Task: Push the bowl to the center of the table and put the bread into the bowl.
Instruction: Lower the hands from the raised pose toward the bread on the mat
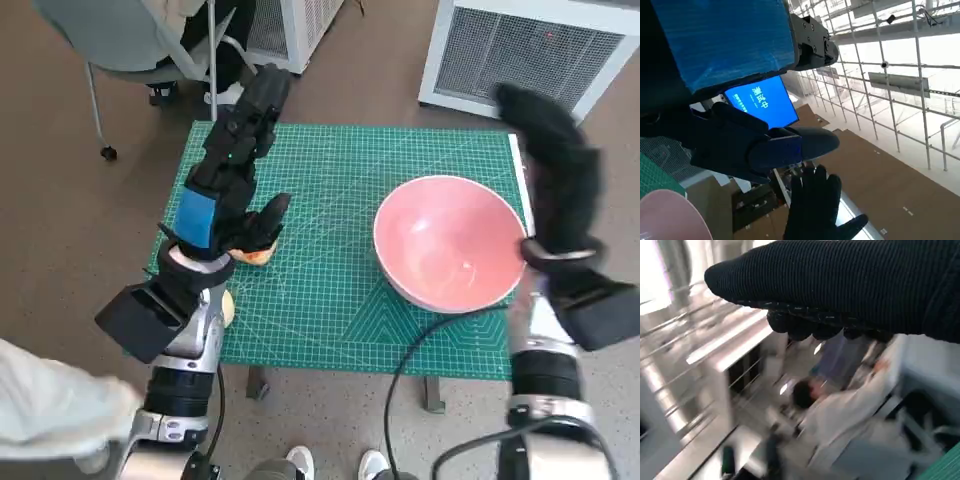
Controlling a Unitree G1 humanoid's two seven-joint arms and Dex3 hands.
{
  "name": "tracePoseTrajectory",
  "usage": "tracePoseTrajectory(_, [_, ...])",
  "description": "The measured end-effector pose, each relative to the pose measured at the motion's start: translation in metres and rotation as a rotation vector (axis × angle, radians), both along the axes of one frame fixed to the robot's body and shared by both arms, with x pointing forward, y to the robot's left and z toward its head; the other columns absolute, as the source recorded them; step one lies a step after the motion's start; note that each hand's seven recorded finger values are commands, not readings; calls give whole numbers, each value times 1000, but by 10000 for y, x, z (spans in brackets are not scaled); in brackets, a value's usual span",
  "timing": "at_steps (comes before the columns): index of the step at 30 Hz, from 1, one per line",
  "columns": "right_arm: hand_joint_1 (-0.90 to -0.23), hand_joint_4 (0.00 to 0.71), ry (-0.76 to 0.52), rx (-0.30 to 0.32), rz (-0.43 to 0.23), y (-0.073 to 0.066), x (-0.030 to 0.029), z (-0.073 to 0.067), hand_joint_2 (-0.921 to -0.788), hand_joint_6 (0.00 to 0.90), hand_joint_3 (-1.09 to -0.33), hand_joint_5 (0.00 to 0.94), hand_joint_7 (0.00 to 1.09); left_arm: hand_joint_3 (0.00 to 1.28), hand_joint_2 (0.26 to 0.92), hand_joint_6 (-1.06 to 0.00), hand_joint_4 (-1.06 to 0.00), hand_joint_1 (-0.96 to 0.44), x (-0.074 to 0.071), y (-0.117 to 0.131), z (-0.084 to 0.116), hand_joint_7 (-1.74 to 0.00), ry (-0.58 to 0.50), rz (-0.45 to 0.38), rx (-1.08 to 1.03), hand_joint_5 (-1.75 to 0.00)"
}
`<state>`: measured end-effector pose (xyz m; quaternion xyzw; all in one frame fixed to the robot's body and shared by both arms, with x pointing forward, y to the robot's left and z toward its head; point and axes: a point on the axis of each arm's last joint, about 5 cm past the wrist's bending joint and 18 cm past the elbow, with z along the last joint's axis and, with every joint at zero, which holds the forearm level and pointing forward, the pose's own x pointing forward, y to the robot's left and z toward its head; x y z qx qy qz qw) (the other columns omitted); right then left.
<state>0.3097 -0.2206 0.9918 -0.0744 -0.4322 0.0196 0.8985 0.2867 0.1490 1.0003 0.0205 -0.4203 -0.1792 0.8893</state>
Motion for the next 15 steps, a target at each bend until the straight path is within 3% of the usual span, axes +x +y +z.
tracePoseTrajectory(9, [-564,271,121,98,-187,-216,-29,-183,-921,-1,-846,0,674,459,921,-233,-193,-548,-12,17,-41,-140,16,1,-11,-2])
tracePoseTrajectory(15, [-566,253,234,151,-265,-319,-64,-353,-921,-1,-837,0,672,459,921,-233,-193,-549,-13,30,-42,-140,15,6,-12,-2])
